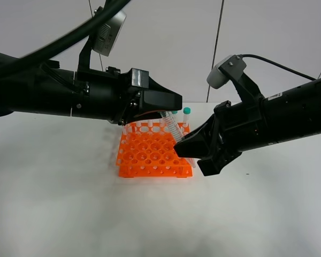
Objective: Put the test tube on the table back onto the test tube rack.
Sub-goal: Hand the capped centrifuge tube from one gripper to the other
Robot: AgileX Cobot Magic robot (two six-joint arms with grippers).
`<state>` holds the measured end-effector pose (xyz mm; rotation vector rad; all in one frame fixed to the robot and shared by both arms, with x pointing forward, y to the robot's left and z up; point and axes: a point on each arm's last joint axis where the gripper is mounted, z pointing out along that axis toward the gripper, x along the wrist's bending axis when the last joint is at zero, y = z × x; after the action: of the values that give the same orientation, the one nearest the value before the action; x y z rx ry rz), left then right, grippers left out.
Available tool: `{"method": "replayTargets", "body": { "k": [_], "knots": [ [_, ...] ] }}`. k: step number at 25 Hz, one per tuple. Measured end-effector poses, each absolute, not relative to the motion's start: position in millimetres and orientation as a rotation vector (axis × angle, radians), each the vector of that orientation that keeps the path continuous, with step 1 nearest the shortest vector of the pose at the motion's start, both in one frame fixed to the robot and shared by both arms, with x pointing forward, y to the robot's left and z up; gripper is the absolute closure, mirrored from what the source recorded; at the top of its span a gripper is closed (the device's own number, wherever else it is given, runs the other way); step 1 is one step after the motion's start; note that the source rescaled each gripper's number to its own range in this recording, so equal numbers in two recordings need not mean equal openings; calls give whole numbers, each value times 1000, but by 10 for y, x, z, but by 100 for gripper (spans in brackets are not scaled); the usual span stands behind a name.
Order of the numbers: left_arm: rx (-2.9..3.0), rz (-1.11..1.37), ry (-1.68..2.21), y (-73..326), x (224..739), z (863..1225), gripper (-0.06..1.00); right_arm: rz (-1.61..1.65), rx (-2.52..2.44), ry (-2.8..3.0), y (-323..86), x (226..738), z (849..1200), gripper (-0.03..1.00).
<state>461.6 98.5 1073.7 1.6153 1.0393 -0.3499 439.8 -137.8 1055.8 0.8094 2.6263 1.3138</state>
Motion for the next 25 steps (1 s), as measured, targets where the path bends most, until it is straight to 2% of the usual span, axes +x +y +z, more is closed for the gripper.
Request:
{"method": "replayTargets", "body": {
  "k": [3, 11, 14, 22, 23, 24, 25],
  "knots": [
    [1615, -350, 1039, 985, 4616, 10737, 57, 1320, 815, 2625, -1376, 4398, 10560, 94],
    [1614, -346, 1042, 986, 4619, 10736, 67, 1324, 819, 2623, -1375, 4398, 10562, 94],
    [1616, -340, 1043, 988, 4622, 10734, 94, 1325, 819, 2623, -1374, 4398, 10562, 94],
    [1618, -335, 1043, 990, 4624, 10730, 94, 1323, 806, 2615, -1371, 4403, 10565, 94],
    [1618, -335, 1043, 990, 4624, 10730, 94, 1320, 800, 2613, -1372, 4405, 10565, 92],
    [1617, -337, 1042, 989, 4622, 10731, 94, 1317, 792, 2603, -1374, 4413, 10567, 83],
    [1617, -337, 1042, 989, 4622, 10731, 94, 1315, 786, 2592, -1376, 4422, 10569, 69]
  ]
}}
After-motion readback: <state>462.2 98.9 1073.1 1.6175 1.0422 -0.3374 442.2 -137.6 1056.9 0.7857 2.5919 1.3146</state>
